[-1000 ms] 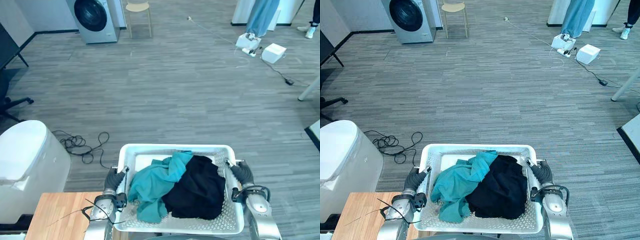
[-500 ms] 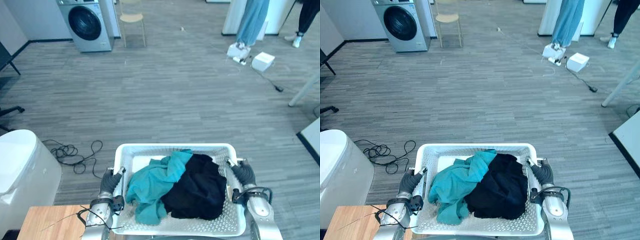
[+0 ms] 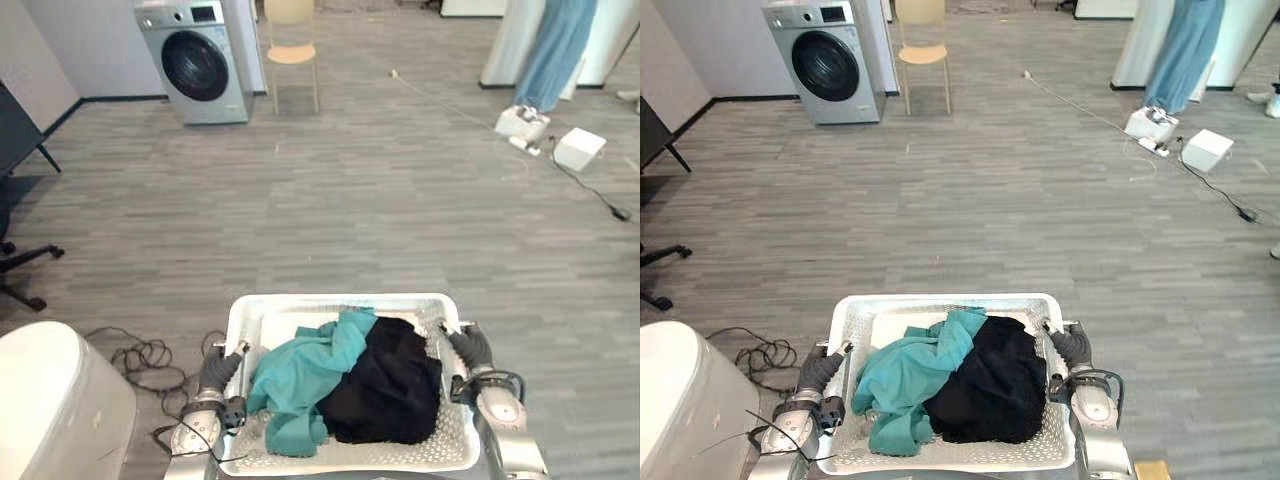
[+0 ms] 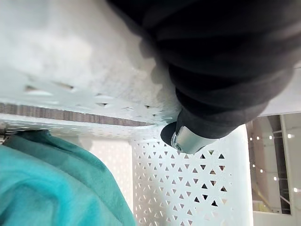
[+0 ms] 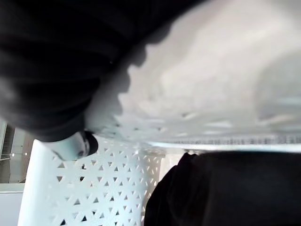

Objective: Pick up the laundry basket with both hands and put the clothes into the washing machine.

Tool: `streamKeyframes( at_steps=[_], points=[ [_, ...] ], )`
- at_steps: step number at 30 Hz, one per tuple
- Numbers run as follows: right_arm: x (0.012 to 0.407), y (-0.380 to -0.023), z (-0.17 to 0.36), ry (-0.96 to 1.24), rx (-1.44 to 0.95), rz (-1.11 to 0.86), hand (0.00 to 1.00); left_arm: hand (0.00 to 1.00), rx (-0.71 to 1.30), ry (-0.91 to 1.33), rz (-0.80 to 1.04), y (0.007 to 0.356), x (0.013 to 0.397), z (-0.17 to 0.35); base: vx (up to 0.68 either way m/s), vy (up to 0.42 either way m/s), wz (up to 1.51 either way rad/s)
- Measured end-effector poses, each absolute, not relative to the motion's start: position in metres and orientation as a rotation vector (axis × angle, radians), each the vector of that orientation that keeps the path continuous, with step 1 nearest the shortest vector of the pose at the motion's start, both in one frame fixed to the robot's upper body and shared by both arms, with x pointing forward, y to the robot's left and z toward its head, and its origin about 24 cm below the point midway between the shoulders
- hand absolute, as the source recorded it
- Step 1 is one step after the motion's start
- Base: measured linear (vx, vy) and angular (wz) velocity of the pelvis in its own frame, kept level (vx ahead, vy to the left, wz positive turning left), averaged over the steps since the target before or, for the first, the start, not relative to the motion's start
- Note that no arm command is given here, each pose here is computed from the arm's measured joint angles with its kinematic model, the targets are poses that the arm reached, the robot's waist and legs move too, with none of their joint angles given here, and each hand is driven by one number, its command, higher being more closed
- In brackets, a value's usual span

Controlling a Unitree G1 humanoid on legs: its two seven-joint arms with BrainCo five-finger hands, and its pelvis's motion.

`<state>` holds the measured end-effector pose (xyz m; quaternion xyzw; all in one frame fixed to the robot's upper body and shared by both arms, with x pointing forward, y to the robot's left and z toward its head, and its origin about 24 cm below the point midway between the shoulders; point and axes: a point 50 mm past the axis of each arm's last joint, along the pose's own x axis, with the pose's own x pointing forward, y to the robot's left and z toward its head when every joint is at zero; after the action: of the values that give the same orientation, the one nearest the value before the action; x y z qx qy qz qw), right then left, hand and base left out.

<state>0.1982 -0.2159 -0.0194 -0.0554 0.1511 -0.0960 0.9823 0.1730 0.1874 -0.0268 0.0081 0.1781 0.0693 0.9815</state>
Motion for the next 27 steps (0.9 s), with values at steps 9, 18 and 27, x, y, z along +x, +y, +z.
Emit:
streamKeyframes(
  at_steps=[9,18,27],
  points=[
    [0.19,-0.229,0.01,0.201,-0.161,-0.235,1.0,1.0,0.009,0.313,0.099,0.172,0.198,-0.023,0.65,-0.095,0.59],
    [0.186,-0.224,0.021,0.157,-0.124,-0.226,1.0,1.0,0.017,0.316,0.114,0.175,0.192,-0.027,0.6,-0.127,-0.06],
    [0.195,-0.226,-0.002,0.25,-0.115,-0.215,1.0,1.0,0.014,0.351,0.11,0.176,0.187,-0.033,0.64,0.293,-0.07]
  ],
)
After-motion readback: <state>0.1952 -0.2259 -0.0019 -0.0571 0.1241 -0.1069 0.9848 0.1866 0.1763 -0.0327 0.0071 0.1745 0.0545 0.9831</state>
